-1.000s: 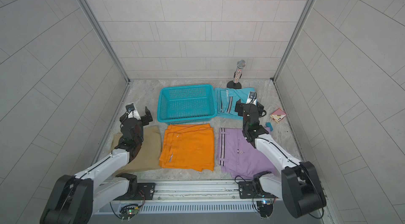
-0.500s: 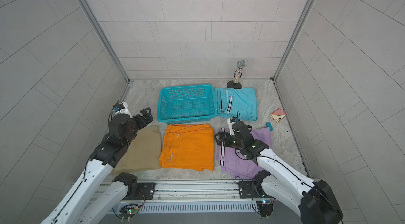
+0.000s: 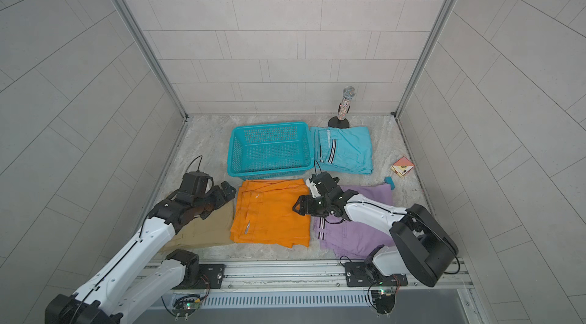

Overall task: Put the folded long pants in the basket
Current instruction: Pick up the long pant at the center of the board.

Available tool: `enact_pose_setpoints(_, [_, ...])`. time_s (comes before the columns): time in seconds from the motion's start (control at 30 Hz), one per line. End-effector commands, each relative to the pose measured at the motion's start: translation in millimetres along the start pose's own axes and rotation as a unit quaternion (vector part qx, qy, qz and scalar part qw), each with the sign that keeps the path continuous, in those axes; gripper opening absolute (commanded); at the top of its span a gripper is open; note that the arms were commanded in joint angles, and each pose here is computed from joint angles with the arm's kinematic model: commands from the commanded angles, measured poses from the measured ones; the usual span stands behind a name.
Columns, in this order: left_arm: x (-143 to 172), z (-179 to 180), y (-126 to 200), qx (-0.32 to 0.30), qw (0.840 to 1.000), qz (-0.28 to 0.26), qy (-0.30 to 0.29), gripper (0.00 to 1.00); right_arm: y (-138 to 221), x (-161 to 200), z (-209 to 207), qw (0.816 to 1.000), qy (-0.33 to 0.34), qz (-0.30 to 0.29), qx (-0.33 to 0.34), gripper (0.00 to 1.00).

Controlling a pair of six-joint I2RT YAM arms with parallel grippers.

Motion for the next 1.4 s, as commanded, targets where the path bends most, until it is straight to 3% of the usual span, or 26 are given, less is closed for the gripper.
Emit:
enact_pose_setpoints(0.0, [9,5,-7,-0.008,0.999,0.039,0.002,1.0,0,2,-6,0.999,0.015,0.007,0.045,0.76])
enact_pose_setpoints(0.27, [12,-2,-14,0.006,0.998,0.067,-0.001,1.0,29,-2,-10,0.991,0.049,-0.045,0.114,0.81])
enact_pose_setpoints(0.57, [16,0,-22,-0.002,0.996,0.085,-0.006,1.0,-22,-6,1,0.999,0.03,0.019,0.028,0.73])
enact_pose_setpoints(0.63, [17,1,-24,-0.003,0.996,0.089,-0.007,1.0,-28,-6,-2,0.998,0.031,0.034,0.039,0.62])
enact_pose_setpoints(0.67, [18,1,-25,0.0,0.996,0.093,-0.009,1.0,-29,-5,-4,0.998,0.033,0.041,0.046,0.5])
enact_pose_setpoints(0.73, [21,-2,-26,0.011,0.995,0.102,-0.013,1.0,-26,-5,-8,0.996,0.037,0.045,0.063,0.18])
enact_pose_setpoints(0.8, [23,-6,-27,0.021,0.994,0.109,-0.018,1.0,-18,-4,-14,0.995,0.038,0.033,0.088,0.0])
enact_pose_setpoints(1.07, [40,-17,-46,0.049,0.989,0.132,-0.032,1.0,15,-1,-42,0.99,0.025,0.011,0.137,0.0])
enact_pose_setpoints(1.37, [55,-11,-87,0.083,0.983,0.159,-0.031,0.99,10,3,-49,0.992,0.016,0.029,0.121,0.0])
Point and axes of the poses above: each gripper's point midway between its finger pads, its own y axis back along the fingers, its own z axis along the line the jaws close on, x = y × z, the point moved 7 cm from there along y, back along the fingers, and after that the axes turned 11 degrees about y, right-handed, at the moved point
